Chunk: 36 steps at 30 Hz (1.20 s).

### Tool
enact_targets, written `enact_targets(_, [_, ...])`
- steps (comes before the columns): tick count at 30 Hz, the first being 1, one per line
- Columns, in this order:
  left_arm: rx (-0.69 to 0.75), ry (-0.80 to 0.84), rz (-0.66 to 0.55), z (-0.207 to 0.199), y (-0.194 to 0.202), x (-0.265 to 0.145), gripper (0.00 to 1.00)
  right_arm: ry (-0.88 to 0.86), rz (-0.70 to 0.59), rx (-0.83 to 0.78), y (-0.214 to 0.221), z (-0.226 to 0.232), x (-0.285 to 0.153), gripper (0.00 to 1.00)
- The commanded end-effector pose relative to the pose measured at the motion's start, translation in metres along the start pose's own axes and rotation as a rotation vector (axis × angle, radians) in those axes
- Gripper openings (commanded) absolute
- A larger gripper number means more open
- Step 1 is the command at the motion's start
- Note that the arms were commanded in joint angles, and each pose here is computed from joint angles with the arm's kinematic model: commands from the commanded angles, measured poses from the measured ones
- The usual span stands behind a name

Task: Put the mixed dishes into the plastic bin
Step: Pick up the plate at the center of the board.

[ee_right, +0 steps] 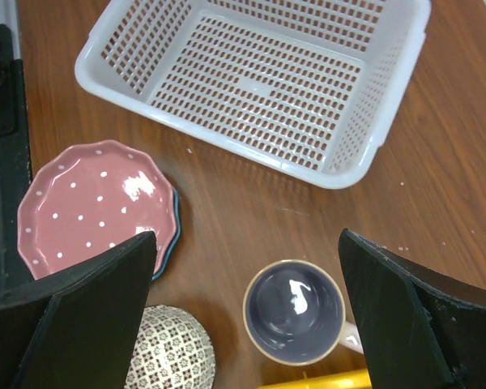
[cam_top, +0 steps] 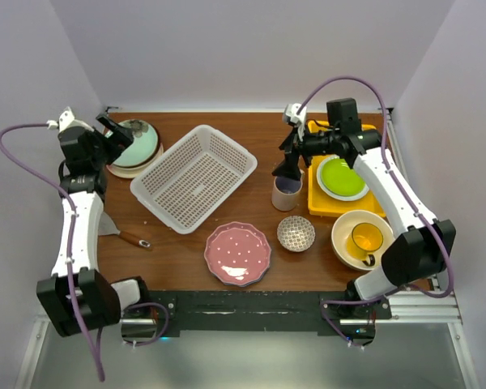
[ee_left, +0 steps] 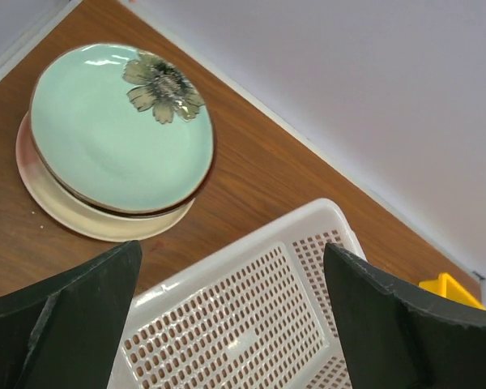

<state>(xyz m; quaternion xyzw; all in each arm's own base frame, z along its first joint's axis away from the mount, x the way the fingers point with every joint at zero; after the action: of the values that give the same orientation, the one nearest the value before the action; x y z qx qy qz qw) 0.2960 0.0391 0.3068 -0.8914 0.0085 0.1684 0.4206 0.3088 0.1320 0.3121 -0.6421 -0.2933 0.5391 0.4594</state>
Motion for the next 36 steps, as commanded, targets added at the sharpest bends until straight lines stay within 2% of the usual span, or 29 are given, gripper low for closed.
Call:
enact_targets(1, [-0.175, 0.087, 0.042, 0.013, -0.006, 0.024, 1.0, -0.006, -0.04, -0.038, -0.008, -0.006, 0.008, 0.98])
enact_targets(4, [-0.264, 0.058, 0.07, 0.029, -0.006, 0.044, 1.0, 0.0, -0.038, -0.038, -0.006, -0.01, 0.012, 0.98])
enact_targets(8, [-0.274, -0.059, 0.092, 0.052, -0.004, 0.071, 1.0, -0.006, -0.037, -0.021, 0.001, -0.01, 0.017, 0.98])
enact_targets(12, [-0.269, -0.159, 0.147, 0.078, 0.008, 0.101, 0.91, -0.012, -0.04, -0.006, 0.004, -0.011, 0.02, 0.98])
enact_targets(17, [-0.232, -0.223, 0.163, 0.092, 0.008, 0.125, 0.85, -0.008, -0.03, 0.008, 0.006, -0.016, 0.022, 0.98])
enact_targets(21, [-0.235, -0.295, 0.208, 0.106, 0.016, 0.144, 0.73, -0.01, -0.014, 0.019, 0.007, -0.02, 0.026, 0.98])
enact_targets(27, [-0.238, -0.349, 0.225, 0.117, 0.023, 0.158, 0.66, 0.005, -0.01, 0.032, 0.002, -0.032, 0.031, 0.98])
enact_targets(36, [-0.231, -0.402, 0.23, 0.126, 0.029, 0.163, 0.65, 0.018, 0.001, 0.04, 0.0, -0.046, 0.039, 0.98])
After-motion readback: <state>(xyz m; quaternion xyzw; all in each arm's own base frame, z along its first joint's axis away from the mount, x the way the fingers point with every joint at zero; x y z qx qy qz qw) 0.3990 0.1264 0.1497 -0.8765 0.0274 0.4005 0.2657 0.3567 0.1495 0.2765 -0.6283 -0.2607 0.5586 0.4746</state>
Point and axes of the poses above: each gripper's point midway between its finger pads, its own x axis out along the fingers, its own z axis along the line the jaws close on, y = z × x, the point moved 10 cm from there along -x, back along the fingers, and after that the axes turned 3 degrees about -x, right-handed, at the moved point
